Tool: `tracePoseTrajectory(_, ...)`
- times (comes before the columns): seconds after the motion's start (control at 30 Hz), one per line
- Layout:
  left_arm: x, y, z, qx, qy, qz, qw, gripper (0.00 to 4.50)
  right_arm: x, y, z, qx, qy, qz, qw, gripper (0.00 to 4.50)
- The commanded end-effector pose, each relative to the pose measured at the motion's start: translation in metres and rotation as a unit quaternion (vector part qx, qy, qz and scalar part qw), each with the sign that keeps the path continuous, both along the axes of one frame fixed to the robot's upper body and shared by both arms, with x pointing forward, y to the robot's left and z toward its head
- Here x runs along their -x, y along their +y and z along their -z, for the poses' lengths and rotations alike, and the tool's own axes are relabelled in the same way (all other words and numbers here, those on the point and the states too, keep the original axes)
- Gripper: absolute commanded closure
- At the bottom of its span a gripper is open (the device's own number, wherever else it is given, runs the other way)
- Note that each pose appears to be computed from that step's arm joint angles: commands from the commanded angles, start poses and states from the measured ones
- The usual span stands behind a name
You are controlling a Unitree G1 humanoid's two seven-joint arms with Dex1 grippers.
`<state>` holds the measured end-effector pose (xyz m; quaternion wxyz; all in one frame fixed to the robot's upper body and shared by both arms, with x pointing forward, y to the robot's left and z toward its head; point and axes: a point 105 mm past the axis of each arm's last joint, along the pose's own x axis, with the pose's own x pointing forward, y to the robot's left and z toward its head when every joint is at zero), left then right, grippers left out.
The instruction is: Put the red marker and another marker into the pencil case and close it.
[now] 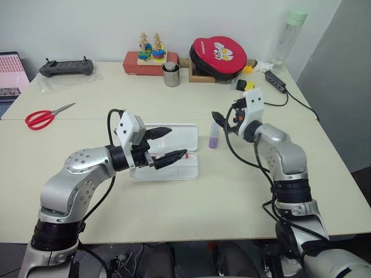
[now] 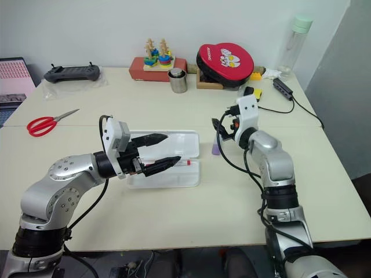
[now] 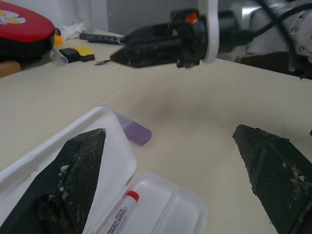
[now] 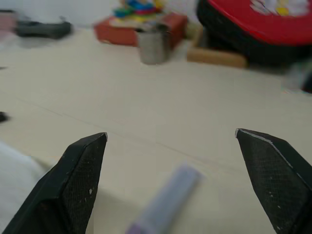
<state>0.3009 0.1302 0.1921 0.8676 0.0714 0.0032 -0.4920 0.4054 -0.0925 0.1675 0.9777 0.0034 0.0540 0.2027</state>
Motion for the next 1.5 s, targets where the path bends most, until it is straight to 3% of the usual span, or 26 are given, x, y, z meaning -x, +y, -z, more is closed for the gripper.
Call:
tracePoseTrajectory(0.03, -0.010, -0.002, -0.015, 0.005, -0.035, 0.000, 0.999, 0.00, 0.001, 0.015, -0.007, -0.025, -0.008, 0.019, 0.999, 0.09)
tracePoseTrajectory(0.2, -0.019, -0.007, -0.019, 0.004, -0.049, 0.003, 0.999, 0.00, 0.000, 0.028, 0.023, -0.009, 0.041, 0.037, 0.998, 0.09)
tracePoseTrajectory(0.37, -0.030, -0.014, -0.033, 0.015, -0.086, -0.013, 0.996, 0.00, 0.000, 0.031, 0.060, 0.057, 0.087, 0.057, 0.993, 0.09)
tracePoseTrajectory(0.6, -0.034, -0.042, -0.043, 0.018, -0.115, -0.007, 0.993, 0.00, 0.003, 0.034, 0.079, 0.095, 0.106, 0.054, 0.988, 0.09)
tracePoseTrajectory(0.7, -0.036, -0.048, -0.044, 0.019, -0.119, -0.006, 0.993, 0.00, 0.000, 0.024, 0.081, 0.110, 0.107, 0.077, 0.985, 0.55)
tracePoseTrajectory(1.03, -0.040, -0.049, -0.045, 0.030, -0.119, -0.013, 0.992, 0.00, -0.011, -0.012, 0.076, 0.094, 0.104, 0.151, 0.979, 2.95)
tracePoseTrajectory(1.1, -0.041, -0.049, -0.043, 0.029, -0.118, -0.014, 0.992, 0.00, -0.013, -0.016, 0.071, 0.085, 0.095, 0.160, 0.979, 3.37)
tracePoseTrajectory(1.2, -0.042, -0.045, -0.042, 0.030, -0.113, -0.020, 0.993, 0.00, -0.018, -0.017, 0.052, 0.061, 0.060, 0.157, 0.984, 3.39)
tracePoseTrajectory(1.3, -0.040, -0.033, -0.041, 0.031, -0.108, -0.036, 0.993, 0.00, -0.023, -0.008, 0.007, 0.013, -0.020, 0.118, 0.993, 3.39)
tracePoseTrajectory(1.43, -0.026, -0.011, -0.037, 0.043, -0.087, -0.050, 0.994, 0.00, -0.009, 0.021, -0.067, -0.036, -0.153, -0.030, 0.987, 3.39)
tracePoseTrajectory(1.5, -0.008, 0.013, -0.030, 0.044, -0.070, -0.058, 0.995, 0.00, 0.017, 0.057, -0.089, -0.026, -0.184, -0.179, 0.966, 3.39)
